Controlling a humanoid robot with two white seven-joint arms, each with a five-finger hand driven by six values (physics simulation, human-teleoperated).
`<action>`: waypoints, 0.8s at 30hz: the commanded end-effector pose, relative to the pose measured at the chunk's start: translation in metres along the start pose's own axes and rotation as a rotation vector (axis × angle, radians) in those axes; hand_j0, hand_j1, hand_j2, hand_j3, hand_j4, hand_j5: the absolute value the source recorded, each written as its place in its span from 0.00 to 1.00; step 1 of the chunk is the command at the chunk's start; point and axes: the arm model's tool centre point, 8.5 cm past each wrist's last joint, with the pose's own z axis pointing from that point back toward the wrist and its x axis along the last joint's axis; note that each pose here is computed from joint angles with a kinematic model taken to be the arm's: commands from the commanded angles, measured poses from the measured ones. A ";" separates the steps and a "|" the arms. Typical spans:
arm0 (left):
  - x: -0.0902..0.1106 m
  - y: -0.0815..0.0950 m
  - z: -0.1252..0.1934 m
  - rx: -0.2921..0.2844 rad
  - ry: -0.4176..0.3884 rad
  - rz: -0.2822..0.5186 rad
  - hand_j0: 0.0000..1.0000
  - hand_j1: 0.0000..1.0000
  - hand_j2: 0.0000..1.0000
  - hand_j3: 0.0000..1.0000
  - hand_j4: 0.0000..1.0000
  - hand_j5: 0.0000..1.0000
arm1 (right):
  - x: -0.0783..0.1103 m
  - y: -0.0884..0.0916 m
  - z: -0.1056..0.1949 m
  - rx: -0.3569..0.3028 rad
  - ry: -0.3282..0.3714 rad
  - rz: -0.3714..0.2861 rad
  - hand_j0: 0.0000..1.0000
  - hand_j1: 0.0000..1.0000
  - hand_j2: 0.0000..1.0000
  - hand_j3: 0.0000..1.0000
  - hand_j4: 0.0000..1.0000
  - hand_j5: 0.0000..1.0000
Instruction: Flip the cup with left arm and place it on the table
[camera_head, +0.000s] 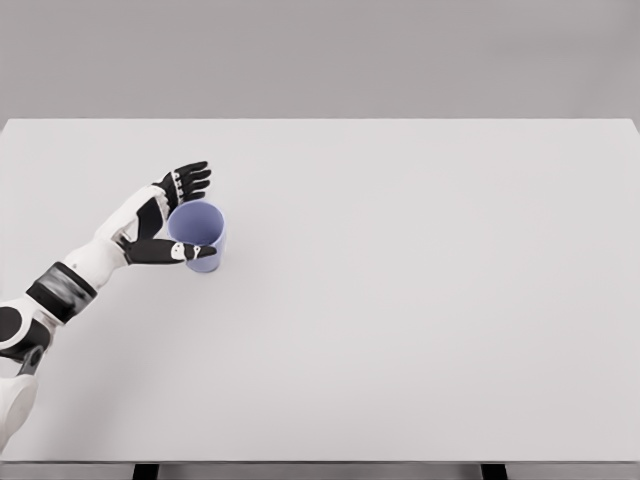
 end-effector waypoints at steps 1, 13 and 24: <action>0.002 0.003 0.001 0.006 -0.006 -0.004 1.00 1.00 1.00 1.00 1.00 1.00 | 0.000 0.000 0.000 0.000 -0.001 0.000 1.00 1.00 1.00 1.00 1.00 1.00; 0.005 0.007 0.002 0.014 -0.008 -0.025 1.00 1.00 1.00 1.00 1.00 1.00 | 0.000 0.000 0.000 0.000 0.001 0.000 1.00 1.00 1.00 1.00 1.00 1.00; 0.011 0.018 0.009 0.034 -0.008 -0.057 1.00 1.00 1.00 1.00 1.00 1.00 | 0.000 0.000 0.000 0.000 -0.001 0.000 1.00 1.00 1.00 1.00 1.00 1.00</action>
